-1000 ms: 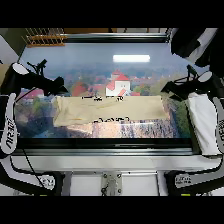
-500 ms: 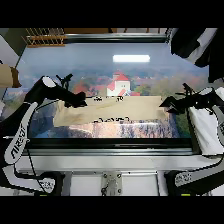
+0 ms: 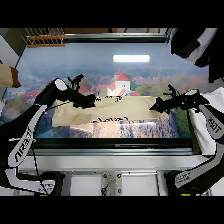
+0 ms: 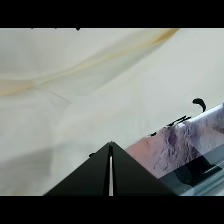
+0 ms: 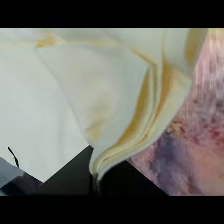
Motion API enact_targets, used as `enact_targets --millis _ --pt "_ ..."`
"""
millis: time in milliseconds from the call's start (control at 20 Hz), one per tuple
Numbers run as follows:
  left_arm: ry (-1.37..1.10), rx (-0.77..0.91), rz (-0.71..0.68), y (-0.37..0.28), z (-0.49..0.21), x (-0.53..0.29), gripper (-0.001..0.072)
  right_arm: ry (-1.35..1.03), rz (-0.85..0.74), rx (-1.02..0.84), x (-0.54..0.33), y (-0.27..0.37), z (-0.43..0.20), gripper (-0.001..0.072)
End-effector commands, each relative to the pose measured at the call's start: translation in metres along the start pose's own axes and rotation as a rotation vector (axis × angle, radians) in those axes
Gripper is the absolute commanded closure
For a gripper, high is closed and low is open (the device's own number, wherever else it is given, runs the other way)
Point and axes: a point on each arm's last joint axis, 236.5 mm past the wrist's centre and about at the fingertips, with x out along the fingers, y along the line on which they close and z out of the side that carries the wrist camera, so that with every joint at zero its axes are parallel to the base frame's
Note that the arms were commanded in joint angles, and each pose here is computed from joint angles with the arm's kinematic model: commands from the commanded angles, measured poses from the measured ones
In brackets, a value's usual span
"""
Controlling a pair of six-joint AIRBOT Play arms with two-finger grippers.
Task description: Fold the clothes and pants, and hang the long-sleeved shirts on hangers.
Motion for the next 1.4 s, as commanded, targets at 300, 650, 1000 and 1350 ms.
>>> enact_targets --millis 300,650,1000,1350 --pt "0.008 0.129 -0.036 -0.064 0.029 0.05 0.0702 0.016 -0.33 -0.064 -0.133 0.015 0.013 0.0703" --pt "0.094 0.229 -0.067 -0.121 0.026 0.136 0.0701 -0.046 -0.344 -0.297 -0.167 0.14 0.015 0.0703" --pt "0.171 0.256 -0.072 -0.134 0.014 0.177 0.0702 -0.066 -0.305 -0.519 -0.146 0.231 -0.004 0.0703" --pt "0.137 0.218 -0.067 -0.122 0.036 0.151 0.0702 -0.033 -0.275 -0.606 -0.119 0.264 -0.025 0.0703"
